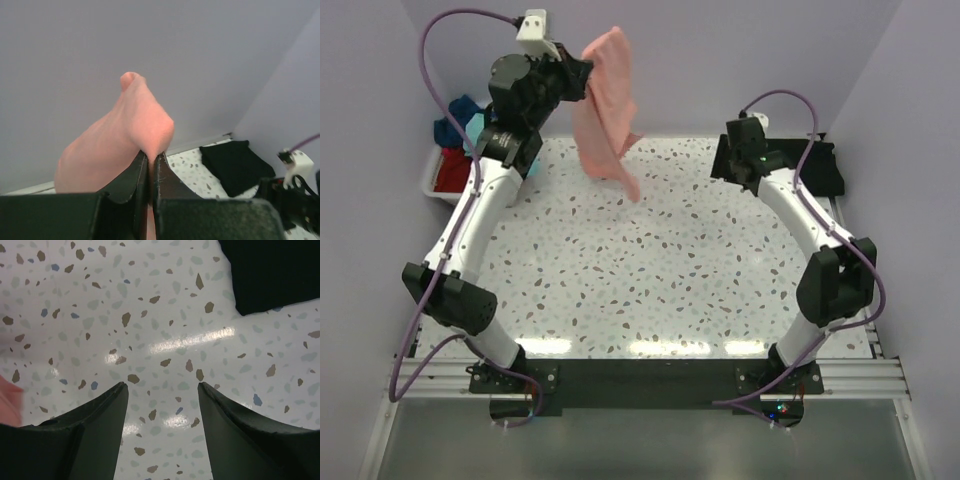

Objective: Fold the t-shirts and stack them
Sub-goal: Move the tshirt to the center of the board

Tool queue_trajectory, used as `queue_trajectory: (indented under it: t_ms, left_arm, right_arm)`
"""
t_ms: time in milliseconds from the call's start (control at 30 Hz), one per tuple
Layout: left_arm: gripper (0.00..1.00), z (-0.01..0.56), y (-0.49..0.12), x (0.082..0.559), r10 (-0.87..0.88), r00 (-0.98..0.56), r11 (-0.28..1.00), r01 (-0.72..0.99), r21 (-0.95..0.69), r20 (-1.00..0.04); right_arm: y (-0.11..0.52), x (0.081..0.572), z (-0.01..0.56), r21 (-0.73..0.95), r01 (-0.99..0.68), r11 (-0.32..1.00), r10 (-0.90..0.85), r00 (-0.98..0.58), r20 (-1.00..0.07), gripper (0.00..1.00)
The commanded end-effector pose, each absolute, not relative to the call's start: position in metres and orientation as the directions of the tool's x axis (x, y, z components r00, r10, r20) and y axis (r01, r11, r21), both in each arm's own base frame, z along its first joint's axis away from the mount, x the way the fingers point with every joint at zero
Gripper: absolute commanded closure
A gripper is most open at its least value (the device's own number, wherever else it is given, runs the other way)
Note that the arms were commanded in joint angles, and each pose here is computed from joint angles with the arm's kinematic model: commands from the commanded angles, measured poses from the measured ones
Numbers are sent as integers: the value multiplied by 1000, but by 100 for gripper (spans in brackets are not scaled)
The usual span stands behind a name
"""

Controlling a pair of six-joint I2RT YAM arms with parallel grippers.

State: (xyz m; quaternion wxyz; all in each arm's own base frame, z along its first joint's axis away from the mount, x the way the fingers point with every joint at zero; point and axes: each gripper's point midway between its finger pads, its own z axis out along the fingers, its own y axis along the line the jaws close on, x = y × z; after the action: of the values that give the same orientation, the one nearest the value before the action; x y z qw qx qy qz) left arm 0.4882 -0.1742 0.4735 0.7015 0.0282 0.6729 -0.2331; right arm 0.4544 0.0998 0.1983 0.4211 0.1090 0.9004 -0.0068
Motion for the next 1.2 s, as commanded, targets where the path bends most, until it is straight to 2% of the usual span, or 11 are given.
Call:
queue_trajectory:
  t_ms: [0, 167, 233, 267, 300, 367, 400, 467, 500, 733, 1167]
  left_arm:
    - [100, 537, -244, 427, -283, 112, 725, 675, -136, -953]
    - [100, 561, -265, 379, -330, 161, 594, 801, -72, -930]
    - [100, 556, -256, 379, -338, 162, 629, 772, -95, -927]
    - [97, 545, -235, 388, -351, 163, 719, 677, -154, -922]
    - [76, 537, -219, 393, -366, 166, 772, 603, -200, -916]
    - [48, 499, -167, 406, -384, 173, 888, 337, -312, -907]
    - [30, 487, -154, 405, -389, 168, 901, 276, -336, -906]
    - [20, 452, -133, 405, -342, 141, 935, 147, -322, -929]
    - [9, 441, -129, 404, -338, 117, 938, 119, -324, -934]
    - [8, 358, -129, 408, -264, -105, 962, 40, -270, -959]
    - [17, 234, -178, 372, -172, -478, 938, 189, -292, -862]
  right_arm:
    - [90, 450, 240, 139, 245, 960, 251, -520, -817, 37]
    - [79, 438, 243, 132, 280, 951, 263, -504, -823, 37]
    - [74, 432, 245, 126, 294, 947, 264, -497, -827, 37]
    - [71, 429, 247, 126, 302, 945, 267, -488, -831, 36]
    - [70, 427, 247, 124, 302, 945, 265, -489, -831, 36]
    - [68, 424, 244, 112, 305, 946, 259, -498, -827, 35]
    - [68, 423, 246, 114, 304, 946, 259, -495, -829, 35]
    - [68, 421, 243, 105, 301, 948, 252, -506, -825, 34]
    - [68, 420, 241, 100, 300, 949, 248, -511, -823, 35]
    - [78, 413, 224, 106, 245, 964, 232, -570, -788, 36]
    - [115, 337, 154, 142, 84, 986, 156, -747, -646, 38]
